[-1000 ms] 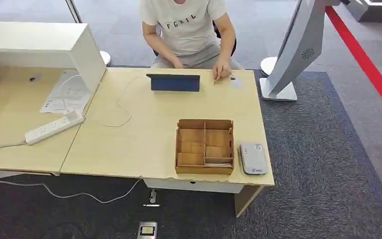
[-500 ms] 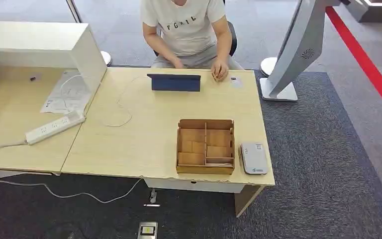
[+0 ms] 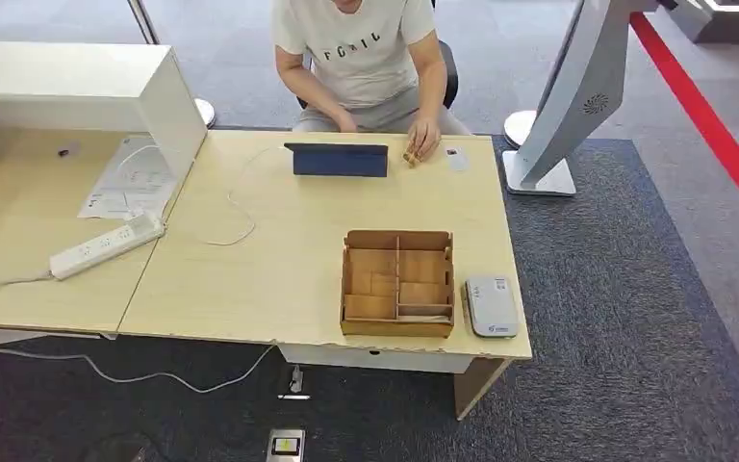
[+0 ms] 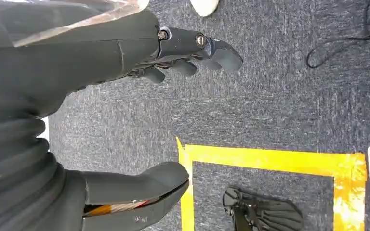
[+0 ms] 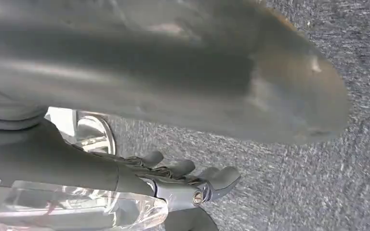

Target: Pass the card to the sensor for recognition and then transmit it.

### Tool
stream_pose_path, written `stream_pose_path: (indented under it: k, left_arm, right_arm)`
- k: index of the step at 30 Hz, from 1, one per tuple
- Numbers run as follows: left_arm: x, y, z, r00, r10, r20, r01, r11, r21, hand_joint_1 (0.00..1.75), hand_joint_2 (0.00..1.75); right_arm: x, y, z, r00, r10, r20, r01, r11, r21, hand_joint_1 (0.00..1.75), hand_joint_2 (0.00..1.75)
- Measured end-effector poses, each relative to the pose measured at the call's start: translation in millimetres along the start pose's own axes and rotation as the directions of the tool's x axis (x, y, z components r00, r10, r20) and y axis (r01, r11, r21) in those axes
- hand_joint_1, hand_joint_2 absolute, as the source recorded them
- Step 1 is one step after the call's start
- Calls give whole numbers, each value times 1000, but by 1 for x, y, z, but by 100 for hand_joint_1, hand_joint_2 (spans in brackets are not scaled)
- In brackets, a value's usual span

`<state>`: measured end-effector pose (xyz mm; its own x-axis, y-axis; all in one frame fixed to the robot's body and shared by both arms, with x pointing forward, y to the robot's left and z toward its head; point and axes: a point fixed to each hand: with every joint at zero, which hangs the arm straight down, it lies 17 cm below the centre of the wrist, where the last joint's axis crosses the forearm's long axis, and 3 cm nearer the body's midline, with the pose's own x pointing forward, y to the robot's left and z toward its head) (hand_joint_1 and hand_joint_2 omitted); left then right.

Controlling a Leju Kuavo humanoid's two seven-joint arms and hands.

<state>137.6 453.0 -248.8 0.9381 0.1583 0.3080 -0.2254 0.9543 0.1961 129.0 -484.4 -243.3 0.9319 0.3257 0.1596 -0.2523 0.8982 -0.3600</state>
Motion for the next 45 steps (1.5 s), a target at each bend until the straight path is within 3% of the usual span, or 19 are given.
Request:
stream_pose_path:
  k: [27, 28, 45]
  left_arm:
    - [-2, -11, 0, 1000, -13, -6, 13, 1000, -19, 0, 175]
    - [-2, -11, 0, 1000, -14, -6, 14, 1000, -19, 0, 0]
    - [-4, -22, 1, 1000, -23, -4, 23, 999, -40, 0, 0]
  right_arm:
    - [7, 26, 2, 1000, -16, 8, 16, 999, 45, 0, 0]
    - [7, 26, 2, 1000, -15, 6, 15, 999, 45, 0, 0]
    - [8, 32, 2, 1000, 2, 8, -2, 999, 51, 0, 0]
